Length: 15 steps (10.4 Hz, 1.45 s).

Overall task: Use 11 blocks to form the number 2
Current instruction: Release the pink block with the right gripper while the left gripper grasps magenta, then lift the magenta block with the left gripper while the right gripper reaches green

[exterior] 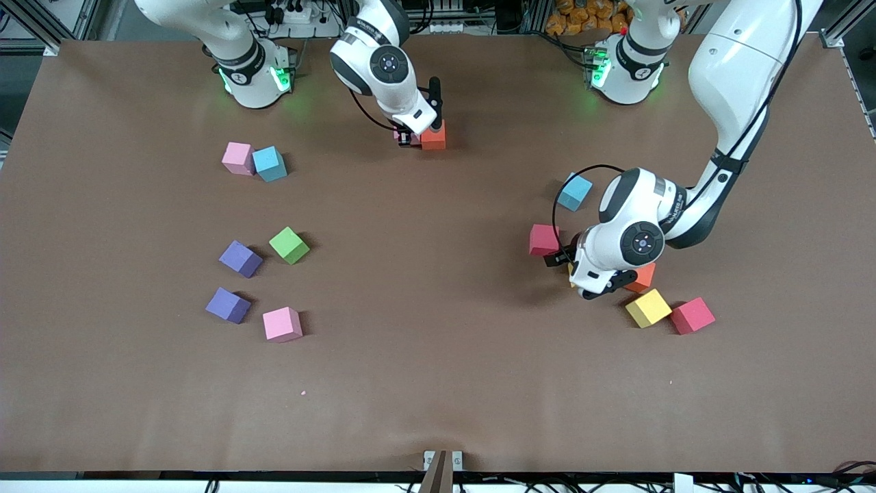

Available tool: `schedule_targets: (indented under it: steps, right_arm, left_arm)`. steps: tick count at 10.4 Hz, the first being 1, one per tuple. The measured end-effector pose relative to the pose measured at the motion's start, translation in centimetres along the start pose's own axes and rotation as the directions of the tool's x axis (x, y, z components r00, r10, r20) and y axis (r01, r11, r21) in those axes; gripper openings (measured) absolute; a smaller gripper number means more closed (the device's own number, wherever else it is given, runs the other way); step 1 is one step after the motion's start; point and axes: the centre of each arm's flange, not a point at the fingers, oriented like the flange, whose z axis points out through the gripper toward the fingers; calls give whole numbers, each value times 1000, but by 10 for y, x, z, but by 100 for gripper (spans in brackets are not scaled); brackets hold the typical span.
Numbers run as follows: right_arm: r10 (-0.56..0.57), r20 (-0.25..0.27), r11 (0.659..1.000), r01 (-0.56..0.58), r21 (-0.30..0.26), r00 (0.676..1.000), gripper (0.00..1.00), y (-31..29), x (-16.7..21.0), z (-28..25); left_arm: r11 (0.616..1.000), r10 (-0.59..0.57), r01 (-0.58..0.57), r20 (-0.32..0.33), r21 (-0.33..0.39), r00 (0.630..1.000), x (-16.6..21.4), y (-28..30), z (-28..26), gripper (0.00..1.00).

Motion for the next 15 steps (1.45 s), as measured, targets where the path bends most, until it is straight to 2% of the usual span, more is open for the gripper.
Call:
schedule_targets:
  steps: [3,7,10,11,15]
  right_arm:
    - [-36,-6,999,36,-4,999,58,1,3,-3]
    - [-48,1,999,48,3,999,58,0,3,-3]
    - [-53,2,999,53,4,999,93,0,3,-3]
    - [-54,2,999,54,4,999,100,0,3,-3]
    - [-54,19,998,53,16,998,100,0,2,-8]
  left_arm:
    - [999,36,-36,-5,2,999,-9,11,-1,100]
    - [983,181,-178,-65,44,981,-35,37,-11,100]
    - [956,290,-287,-71,53,954,-39,40,-17,100]
    - [947,320,-316,-68,56,945,-41,41,-16,100]
    - [926,376,-373,-55,64,925,-43,40,-11,100]
